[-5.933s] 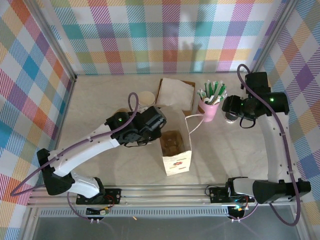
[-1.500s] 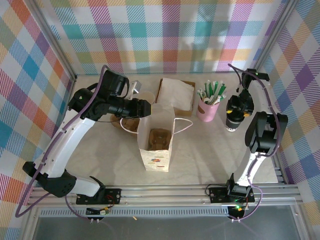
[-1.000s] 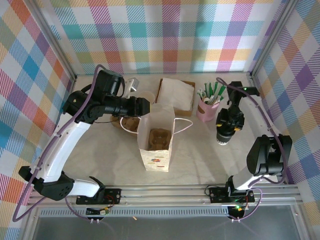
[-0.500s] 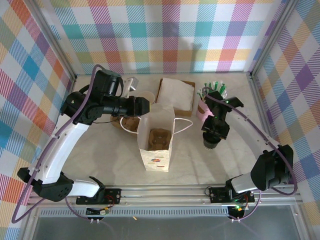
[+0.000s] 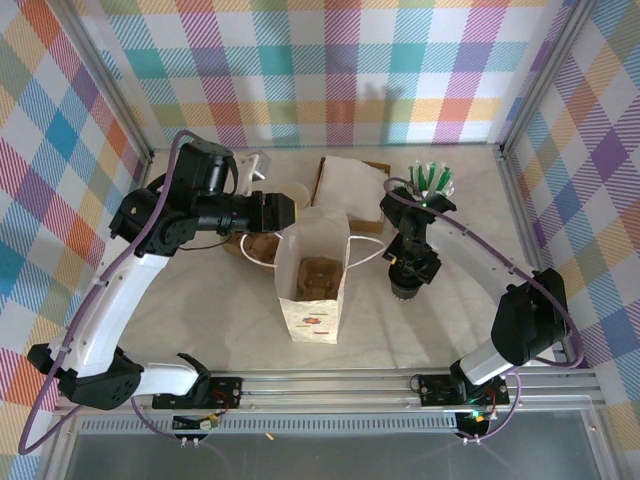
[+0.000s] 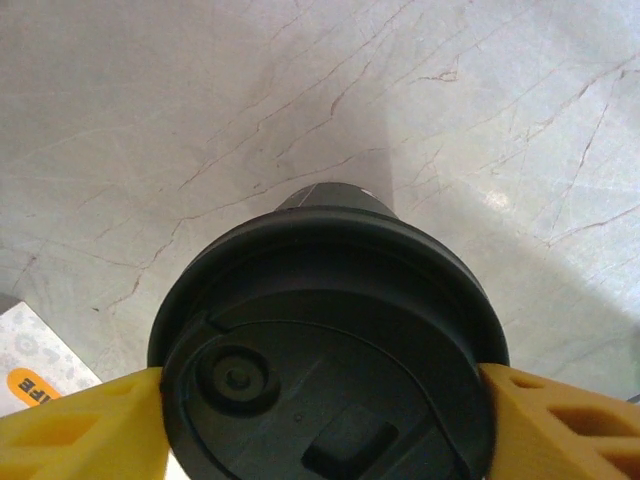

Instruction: Pack the takeout coffee

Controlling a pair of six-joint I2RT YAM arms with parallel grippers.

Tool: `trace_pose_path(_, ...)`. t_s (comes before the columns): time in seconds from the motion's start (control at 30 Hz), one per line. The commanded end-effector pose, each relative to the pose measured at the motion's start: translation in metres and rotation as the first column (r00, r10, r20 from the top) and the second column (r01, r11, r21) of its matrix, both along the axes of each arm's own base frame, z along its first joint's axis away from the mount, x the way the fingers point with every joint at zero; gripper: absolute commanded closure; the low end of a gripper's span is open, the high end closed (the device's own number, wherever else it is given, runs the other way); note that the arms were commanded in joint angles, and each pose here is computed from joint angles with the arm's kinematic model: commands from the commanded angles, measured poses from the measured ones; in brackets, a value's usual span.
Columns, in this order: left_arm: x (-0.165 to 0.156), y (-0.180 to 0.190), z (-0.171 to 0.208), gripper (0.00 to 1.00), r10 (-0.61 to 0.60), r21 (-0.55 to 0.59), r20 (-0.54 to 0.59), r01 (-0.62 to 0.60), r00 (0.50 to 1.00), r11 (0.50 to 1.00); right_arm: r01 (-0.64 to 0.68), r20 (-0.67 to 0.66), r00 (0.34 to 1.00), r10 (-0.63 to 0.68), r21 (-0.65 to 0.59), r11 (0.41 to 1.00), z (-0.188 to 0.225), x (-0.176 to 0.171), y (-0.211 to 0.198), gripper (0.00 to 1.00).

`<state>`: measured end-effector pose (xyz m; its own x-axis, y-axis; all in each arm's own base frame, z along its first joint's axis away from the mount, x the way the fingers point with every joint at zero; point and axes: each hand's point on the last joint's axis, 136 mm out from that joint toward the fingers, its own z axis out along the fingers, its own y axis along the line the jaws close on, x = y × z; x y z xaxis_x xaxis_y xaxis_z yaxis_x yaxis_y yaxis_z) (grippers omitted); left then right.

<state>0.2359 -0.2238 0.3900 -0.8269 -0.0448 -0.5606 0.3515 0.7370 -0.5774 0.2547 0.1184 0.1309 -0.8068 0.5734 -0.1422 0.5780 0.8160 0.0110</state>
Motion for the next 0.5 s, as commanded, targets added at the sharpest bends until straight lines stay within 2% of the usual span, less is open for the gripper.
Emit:
trace_pose_path(0.0, 0.002, 0.005, 0.01, 0.49, 0.014, -0.014, 0.047, -0.014, 0.999, 1.0, 0.042, -0.01, 0.999, -0.042, -0.012, 0.999, 0.004, -0.01, -0.006, 0.18)
trace_pose_path(0.1, 0.002, 0.005, 0.012, 0.49, 0.014, -0.016, 0.054, -0.013, 0.998, 1.0, 0.03, -0.001, 1.0, -0.03, 0.026, 0.999, 0.008, -0.013, -0.002, 0.08)
trace_pose_path(0.13, 0.001, 0.005, 0.013, 0.49, 0.012, -0.017, 0.055, -0.011, 0.998, 1.0, 0.022, 0.003, 1.0, -0.022, 0.046, 0.999, 0.009, -0.013, 0.001, 0.0)
trace_pose_path(0.37, 0.003, 0.006, 0.017, 0.49, 0.017, -0.019, 0.073, -0.016, 0.997, 1.0, 0.025, 0.03, 0.999, -0.027, 0.056, 0.998, 0.032, -0.031, -0.011, 0.01)
trace_pose_path(0.47, 0.003, 0.009, 0.02, 0.49, 0.029, -0.007, 0.076, -0.029, 0.997, 1.0, -0.043, 0.05, 0.998, 0.042, 0.031, 0.999, 0.052, -0.036, -0.02, 0.02)
